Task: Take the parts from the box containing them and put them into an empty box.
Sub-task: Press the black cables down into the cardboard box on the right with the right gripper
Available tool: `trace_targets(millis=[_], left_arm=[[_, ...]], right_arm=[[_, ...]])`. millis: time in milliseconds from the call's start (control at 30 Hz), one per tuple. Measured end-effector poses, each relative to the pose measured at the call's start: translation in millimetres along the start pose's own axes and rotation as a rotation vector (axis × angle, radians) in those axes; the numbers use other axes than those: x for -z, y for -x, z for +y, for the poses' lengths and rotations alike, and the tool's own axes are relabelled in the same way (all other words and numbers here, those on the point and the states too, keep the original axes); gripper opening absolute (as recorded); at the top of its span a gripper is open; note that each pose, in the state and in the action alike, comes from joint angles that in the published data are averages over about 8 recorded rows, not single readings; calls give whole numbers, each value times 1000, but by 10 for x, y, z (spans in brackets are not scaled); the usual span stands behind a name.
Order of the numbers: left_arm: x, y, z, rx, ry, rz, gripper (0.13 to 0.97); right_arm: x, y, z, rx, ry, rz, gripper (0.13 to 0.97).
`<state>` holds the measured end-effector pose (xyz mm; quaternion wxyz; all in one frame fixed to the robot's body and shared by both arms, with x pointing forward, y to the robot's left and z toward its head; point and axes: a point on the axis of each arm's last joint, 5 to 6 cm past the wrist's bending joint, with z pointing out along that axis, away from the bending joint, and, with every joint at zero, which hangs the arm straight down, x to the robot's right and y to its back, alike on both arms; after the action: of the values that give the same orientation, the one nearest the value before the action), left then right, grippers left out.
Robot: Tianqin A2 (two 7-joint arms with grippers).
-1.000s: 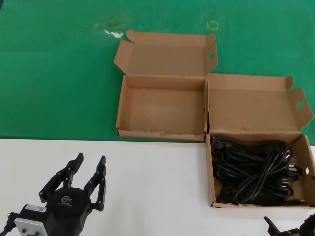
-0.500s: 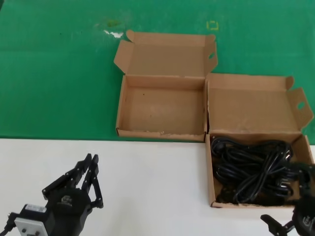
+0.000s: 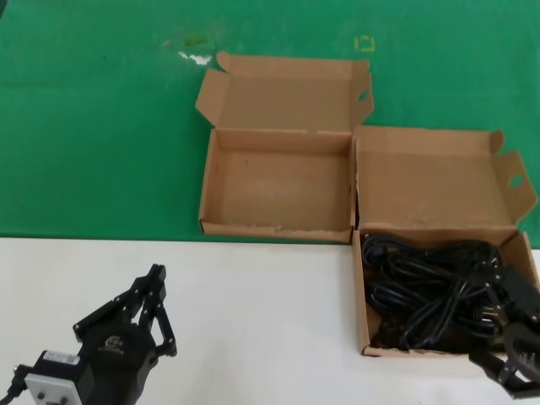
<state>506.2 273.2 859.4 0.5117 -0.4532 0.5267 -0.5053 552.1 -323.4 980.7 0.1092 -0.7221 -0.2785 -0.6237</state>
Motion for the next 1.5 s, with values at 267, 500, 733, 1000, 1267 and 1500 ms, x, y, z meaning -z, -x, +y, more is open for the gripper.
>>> trace_targets(millis=[267, 500, 733, 1000, 1267, 1500], left_arm=[[0, 0, 0, 0, 0, 0, 161], [0, 0, 0, 0, 0, 0, 161], [0, 0, 0, 0, 0, 0, 161], [0, 0, 0, 0, 0, 0, 161], [0, 0, 0, 0, 0, 0, 161], [0, 0, 0, 0, 0, 0, 161]], right_arm=[[-170, -124, 114, 100, 1, -27, 966], [-372, -167, 210, 179, 5, -61, 947], [-502, -222, 237, 205, 3, -71, 925], [-537, -266, 265, 206, 8, -87, 841], [-440, -257, 262, 165, 9, -125, 680], [-340, -248, 256, 142, 14, -149, 519]])
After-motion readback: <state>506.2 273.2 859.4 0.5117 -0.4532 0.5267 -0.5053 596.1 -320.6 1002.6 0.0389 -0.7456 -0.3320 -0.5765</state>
